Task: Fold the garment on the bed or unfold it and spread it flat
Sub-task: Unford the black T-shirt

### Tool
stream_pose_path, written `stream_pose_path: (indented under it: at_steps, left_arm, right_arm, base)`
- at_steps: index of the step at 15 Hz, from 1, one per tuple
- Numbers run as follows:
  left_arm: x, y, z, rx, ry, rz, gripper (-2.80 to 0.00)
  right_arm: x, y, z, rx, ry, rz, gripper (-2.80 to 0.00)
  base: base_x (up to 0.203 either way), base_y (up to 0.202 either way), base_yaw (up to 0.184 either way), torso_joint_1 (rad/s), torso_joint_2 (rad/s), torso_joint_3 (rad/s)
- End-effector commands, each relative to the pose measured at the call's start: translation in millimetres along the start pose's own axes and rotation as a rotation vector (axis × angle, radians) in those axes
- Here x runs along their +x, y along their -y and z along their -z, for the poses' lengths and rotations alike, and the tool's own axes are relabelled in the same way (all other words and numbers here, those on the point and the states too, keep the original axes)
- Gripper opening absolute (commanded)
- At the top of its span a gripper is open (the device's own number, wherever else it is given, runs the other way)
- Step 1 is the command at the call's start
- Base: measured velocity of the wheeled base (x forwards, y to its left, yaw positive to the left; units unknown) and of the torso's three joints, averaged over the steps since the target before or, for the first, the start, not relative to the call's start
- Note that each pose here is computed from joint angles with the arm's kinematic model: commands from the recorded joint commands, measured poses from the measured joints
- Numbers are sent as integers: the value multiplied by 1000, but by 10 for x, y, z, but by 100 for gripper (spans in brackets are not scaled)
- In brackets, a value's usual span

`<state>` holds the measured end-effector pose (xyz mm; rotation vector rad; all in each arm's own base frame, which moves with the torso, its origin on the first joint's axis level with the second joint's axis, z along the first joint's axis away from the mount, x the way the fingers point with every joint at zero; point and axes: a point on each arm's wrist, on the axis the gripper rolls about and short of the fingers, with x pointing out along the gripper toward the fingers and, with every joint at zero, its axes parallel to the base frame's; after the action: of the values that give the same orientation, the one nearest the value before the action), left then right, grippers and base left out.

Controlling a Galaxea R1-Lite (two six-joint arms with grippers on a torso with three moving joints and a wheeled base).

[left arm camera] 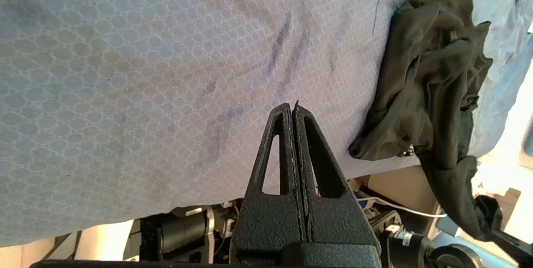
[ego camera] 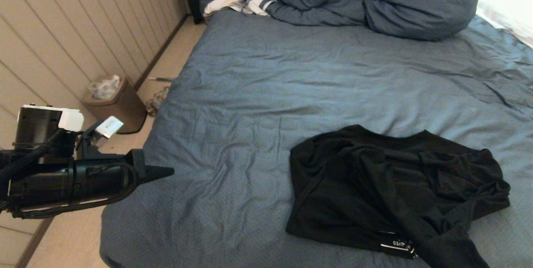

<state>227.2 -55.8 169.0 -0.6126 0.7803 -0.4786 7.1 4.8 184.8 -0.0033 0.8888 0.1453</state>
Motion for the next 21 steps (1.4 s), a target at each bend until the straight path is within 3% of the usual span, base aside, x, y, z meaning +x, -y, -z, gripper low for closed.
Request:
stream_pose_path:
  at_steps: [1, 8, 10, 12, 13, 17, 21]
  left_arm:
    - [10, -3, 2, -5, -4, 2, -280]
    - [18, -1, -3, -4, -5, 3, -280]
    - [23, 40, -42, 8, 4, 15, -280]
    - [20, 229, -247, 54, 57, 58, -280]
    - [20, 336, -355, 77, 78, 77, -280]
    - [113, 829, -852, 143, 84, 130, -280]
    - [758, 1237, -1109, 215, -9, 169, -280]
  right_arm:
    - [4, -12, 42, -5, 7, -1, 0]
    - [-51, 38, -200, -21, 91, 0, 0]
    - [-95, 99, -453, -14, 138, 7, 0]
    - [-49, 230, -836, 20, 151, 6, 0]
    - [22, 316, -1043, 45, 151, 4, -280]
    - [434, 685, -1855, 150, 198, -12, -280]
    - [822, 986, -2427, 188, 230, -24, -280]
  base:
    - [0, 0, 0, 0, 0, 0]
    - [0, 0, 0, 0, 0, 4]
    - [0, 0, 0, 0, 0, 0]
    - [0, 0, 0, 0, 0, 0]
    - [0, 0, 0, 0, 0, 0]
    - [0, 0, 0, 0, 0, 0]
    - [0, 0, 0, 0, 0, 0]
